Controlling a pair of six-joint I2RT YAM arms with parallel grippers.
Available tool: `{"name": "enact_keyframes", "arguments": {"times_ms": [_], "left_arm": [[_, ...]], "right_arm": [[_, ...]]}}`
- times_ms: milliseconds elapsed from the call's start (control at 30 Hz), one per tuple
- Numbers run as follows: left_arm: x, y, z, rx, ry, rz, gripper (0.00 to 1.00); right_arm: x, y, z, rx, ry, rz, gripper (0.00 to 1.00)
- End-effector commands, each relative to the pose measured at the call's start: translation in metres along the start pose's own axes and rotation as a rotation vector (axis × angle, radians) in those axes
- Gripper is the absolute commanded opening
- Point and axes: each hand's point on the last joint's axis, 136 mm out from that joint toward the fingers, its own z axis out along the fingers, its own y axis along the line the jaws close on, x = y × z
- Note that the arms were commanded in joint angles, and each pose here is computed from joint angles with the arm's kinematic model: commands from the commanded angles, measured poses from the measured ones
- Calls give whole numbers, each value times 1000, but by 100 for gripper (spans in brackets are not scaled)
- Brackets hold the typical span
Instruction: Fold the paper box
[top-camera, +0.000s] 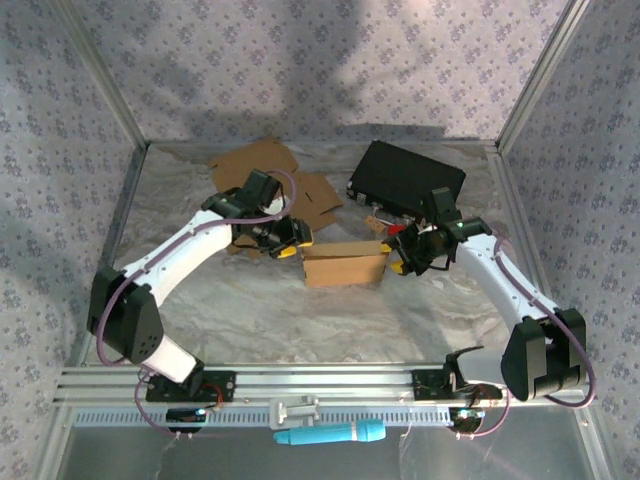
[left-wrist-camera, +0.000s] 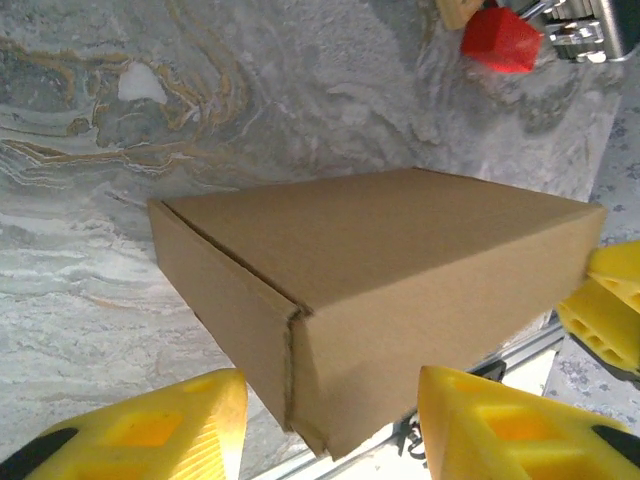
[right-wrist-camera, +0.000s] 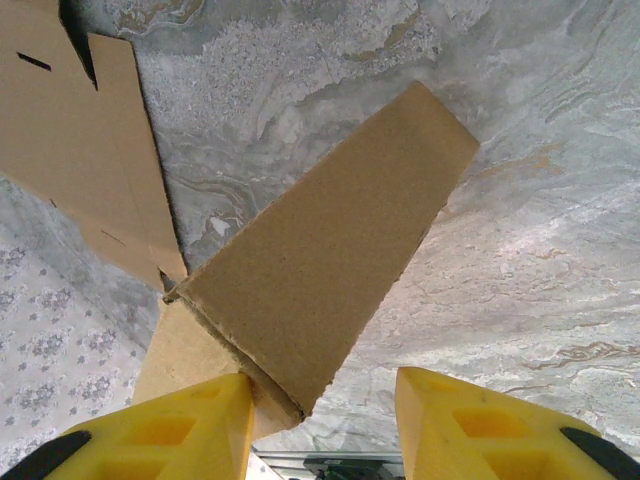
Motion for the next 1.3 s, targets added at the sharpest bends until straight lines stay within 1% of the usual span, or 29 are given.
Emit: {"name": "enact_keyframes", "arguments": {"times_ms": [0,67,167,333,400,467,567,600,800,900,1033,1167,1233,1267], "left_arm": [[2,-3,8,39,18,-2,44],[7,2,12,29,29,-2,38],[12,10,15,18,31,0,34],[14,13,19,36,3,40,31],[15,16,24,49,-8,56,25],[20,20,30,53,-6,73,16],[28,23,37,47,3,113,8],[31,23,38,49,6,124,7],[36,9,38,62,-8,210,6],[46,-7,42,76,4,295,6],[77,-23,62,74,87,413,6],[117,-20,86,25,223,493,7],[134,-15,97,15,287,496,9],[140,-12,101,11,312,492,11]], "right_arm": [[-2,-37,7,151,-5,56,42],[-3,-38,7,153,-7,60,42],[-4,-38,7,155,-10,62,42],[-4,-43,8,172,-12,67,42],[-5,-46,9,178,-16,75,42],[-6,-49,8,186,-17,81,42],[-7,-53,7,195,-26,87,42],[-7,-54,7,196,-27,90,42],[-9,-55,-5,195,-59,66,41],[-5,-63,-19,238,-68,20,39],[12,-106,-37,334,-41,37,39],[18,-157,-51,392,-89,120,39],[21,-175,-50,383,-101,190,39],[19,-177,-48,355,-119,225,39]]}}
